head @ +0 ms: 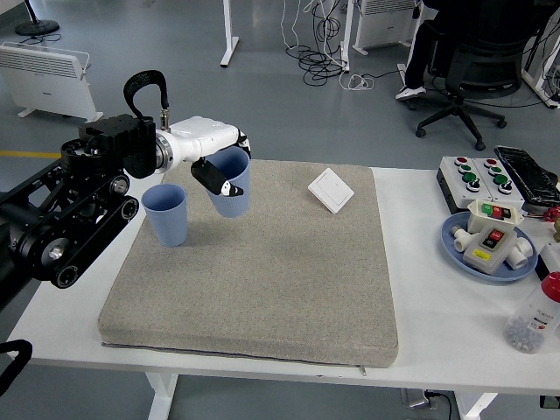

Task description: Push cup pick cup insert cup

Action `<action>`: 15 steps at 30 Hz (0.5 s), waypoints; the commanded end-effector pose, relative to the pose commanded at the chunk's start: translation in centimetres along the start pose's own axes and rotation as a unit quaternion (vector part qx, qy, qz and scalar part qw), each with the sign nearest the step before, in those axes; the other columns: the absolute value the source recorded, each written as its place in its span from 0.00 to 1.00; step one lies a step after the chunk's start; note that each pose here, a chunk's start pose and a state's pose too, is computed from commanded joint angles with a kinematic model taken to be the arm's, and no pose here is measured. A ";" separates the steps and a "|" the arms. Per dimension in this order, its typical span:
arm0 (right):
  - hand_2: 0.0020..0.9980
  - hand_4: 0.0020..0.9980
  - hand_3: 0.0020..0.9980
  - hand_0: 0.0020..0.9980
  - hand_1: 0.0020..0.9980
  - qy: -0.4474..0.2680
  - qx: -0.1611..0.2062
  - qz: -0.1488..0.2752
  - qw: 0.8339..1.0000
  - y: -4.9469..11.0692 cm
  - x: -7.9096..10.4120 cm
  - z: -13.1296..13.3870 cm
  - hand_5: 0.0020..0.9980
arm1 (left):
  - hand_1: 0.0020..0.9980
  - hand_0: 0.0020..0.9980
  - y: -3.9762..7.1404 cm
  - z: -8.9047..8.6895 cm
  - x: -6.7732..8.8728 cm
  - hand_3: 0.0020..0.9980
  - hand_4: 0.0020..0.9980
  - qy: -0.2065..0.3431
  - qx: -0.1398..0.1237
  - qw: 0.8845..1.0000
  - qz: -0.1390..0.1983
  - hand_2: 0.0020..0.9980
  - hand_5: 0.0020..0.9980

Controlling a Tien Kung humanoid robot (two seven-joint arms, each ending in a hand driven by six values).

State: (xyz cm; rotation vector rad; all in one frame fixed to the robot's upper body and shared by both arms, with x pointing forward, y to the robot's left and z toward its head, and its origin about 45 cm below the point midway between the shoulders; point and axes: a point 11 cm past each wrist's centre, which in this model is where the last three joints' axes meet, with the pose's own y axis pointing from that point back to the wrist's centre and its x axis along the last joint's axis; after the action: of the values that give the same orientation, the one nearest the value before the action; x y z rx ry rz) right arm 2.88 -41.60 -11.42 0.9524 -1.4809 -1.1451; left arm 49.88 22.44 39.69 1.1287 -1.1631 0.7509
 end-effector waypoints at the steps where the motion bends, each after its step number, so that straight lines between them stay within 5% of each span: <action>1: 0.61 0.10 0.55 0.69 0.60 0.000 0.000 0.000 1.000 0.0 0.0 0.0 0.45 | 0.56 0.41 0.1 -0.5 0.3 0.55 0.66 0.001 0.007 1.000 0.002 0.72 0.04; 6: 0.61 0.10 0.55 0.69 0.60 0.001 -0.003 0.002 1.000 0.0 0.2 0.2 0.45 | 0.56 0.41 0.3 -3.8 1.1 0.55 0.66 0.006 0.052 0.999 -0.001 0.72 0.04; 15: 0.61 0.10 0.55 0.69 0.60 0.002 -0.006 0.003 1.000 0.0 0.3 0.7 0.45 | 0.56 0.43 -0.2 -5.7 0.0 0.55 0.63 0.009 0.080 0.997 -0.020 0.71 0.00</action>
State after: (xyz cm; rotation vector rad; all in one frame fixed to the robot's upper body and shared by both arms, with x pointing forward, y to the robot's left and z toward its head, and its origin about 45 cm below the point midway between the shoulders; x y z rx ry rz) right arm 2.18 -41.76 -11.44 0.9405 -1.4702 -1.1458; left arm 51.85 27.75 39.58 1.2716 -1.0765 0.8320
